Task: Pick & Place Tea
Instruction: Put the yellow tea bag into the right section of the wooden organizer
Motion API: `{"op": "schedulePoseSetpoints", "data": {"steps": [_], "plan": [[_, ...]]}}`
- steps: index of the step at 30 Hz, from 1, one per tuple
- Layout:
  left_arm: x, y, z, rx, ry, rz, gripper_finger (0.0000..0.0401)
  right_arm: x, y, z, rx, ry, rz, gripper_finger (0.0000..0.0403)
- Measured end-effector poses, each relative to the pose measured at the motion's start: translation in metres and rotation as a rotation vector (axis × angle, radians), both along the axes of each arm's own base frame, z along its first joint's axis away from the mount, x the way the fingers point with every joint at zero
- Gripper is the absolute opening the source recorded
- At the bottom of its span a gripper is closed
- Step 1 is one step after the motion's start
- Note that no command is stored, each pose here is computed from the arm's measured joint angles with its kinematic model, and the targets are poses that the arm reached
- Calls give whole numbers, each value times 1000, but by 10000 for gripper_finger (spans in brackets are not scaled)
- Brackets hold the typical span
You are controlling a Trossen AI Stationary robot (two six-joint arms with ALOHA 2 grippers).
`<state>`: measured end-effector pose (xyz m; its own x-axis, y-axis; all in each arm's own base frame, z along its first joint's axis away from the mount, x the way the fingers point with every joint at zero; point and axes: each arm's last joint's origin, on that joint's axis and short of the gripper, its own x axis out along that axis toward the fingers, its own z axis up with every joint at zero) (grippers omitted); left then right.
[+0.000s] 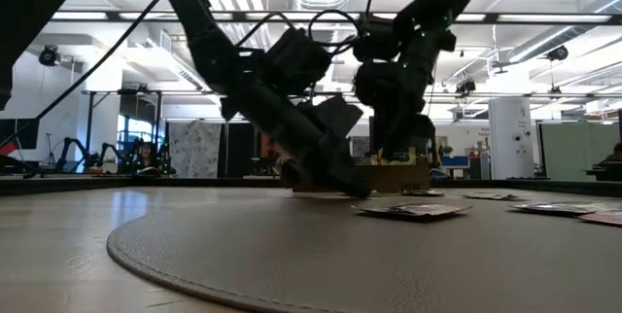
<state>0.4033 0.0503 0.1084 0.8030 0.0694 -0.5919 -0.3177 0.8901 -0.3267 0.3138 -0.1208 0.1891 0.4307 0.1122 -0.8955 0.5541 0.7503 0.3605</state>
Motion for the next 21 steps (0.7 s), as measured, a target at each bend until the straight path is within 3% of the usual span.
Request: {"op": "schedulePoseSetpoints", "data": {"steps": [8,16,21], "plan": [[-3,-1,0,-9,54,-8,35,-4,0,-24,17,-53,-164,171],[-13,1,50,92,-51,-3,35,-6,1,-27,-2,-33,-176,171],[-12,10,26,88,2,17,35,-6,0,-25,-3,-33,-182,171]]}}
